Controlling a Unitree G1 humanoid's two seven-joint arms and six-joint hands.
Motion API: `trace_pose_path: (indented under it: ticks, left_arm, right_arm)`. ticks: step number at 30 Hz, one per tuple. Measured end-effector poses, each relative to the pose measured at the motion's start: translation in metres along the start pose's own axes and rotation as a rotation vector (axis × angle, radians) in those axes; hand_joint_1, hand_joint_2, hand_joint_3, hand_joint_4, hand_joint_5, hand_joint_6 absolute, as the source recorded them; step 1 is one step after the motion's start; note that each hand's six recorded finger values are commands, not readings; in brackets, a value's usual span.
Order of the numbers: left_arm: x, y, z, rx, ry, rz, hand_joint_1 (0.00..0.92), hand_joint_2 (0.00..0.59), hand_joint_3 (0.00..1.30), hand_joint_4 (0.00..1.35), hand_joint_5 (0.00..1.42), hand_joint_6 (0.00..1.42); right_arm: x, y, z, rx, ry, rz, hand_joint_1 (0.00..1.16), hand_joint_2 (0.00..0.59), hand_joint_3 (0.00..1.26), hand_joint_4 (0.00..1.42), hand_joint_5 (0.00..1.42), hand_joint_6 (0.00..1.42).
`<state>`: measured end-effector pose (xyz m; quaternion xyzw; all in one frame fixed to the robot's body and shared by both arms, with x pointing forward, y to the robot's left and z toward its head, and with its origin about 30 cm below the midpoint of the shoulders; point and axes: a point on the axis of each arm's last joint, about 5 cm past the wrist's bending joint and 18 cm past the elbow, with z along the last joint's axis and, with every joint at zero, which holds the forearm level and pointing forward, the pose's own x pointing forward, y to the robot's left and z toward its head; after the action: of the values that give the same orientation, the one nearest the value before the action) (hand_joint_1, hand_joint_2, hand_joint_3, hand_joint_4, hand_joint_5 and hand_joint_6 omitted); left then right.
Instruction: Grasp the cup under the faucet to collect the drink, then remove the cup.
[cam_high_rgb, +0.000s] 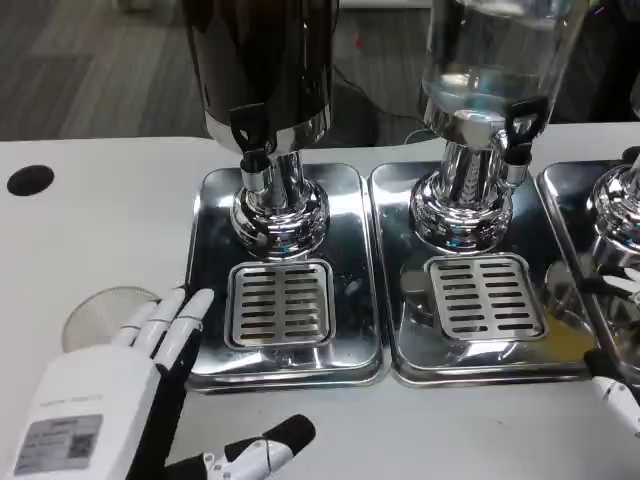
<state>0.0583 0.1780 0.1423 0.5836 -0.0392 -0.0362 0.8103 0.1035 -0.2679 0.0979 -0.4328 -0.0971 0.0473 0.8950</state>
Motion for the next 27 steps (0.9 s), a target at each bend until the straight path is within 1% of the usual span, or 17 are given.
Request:
trace_pose_path:
  ticks: [7,11,13,18,21,24,27]
  left_arm:
    - [0.001,-0.001,-0.0002,-0.002,0.000,0.003,0.000,0.068,0.13,0.03,0.12,0.36]
    - [0.004,-0.002,-0.0017,-0.010,0.005,0.006,0.000,0.067,0.14,0.04,0.15,0.41]
    - [0.007,-0.002,-0.0042,-0.034,0.026,0.023,0.000,0.066,0.14,0.04,0.15,0.41]
    - [0.012,0.002,-0.0119,-0.053,0.096,0.068,0.000,0.064,0.14,0.05,0.17,0.42]
    - [0.015,0.007,-0.0172,-0.048,0.137,0.096,0.000,0.064,0.14,0.05,0.17,0.42]
    - [0.015,0.010,-0.0188,-0.061,0.150,0.105,0.000,0.059,0.14,0.05,0.17,0.41]
    - [0.016,0.018,-0.0208,-0.047,0.168,0.138,0.000,0.046,0.14,0.05,0.17,0.42]
  right_arm:
    - [0.000,0.0004,0.0008,0.002,-0.002,0.000,0.57,0.387,0.28,0.15,0.11,0.00]
    - [-0.001,0.0023,0.0016,0.009,-0.001,0.003,0.57,0.387,0.28,0.15,0.11,0.00]
    - [-0.003,0.0037,0.0020,0.013,0.001,0.009,0.57,0.387,0.28,0.15,0.11,0.00]
    - [-0.004,0.0042,0.0018,0.014,0.007,0.014,0.57,0.390,0.28,0.15,0.11,0.00]
    - [-0.005,0.0042,0.0017,0.014,0.008,0.014,0.57,0.391,0.28,0.15,0.11,0.00]
    - [-0.005,0.0043,0.0015,0.015,0.009,0.015,0.57,0.395,0.28,0.15,0.11,0.00]
    - [-0.005,0.0046,0.0012,0.015,0.011,0.016,0.57,0.398,0.28,0.15,0.11,0.00]
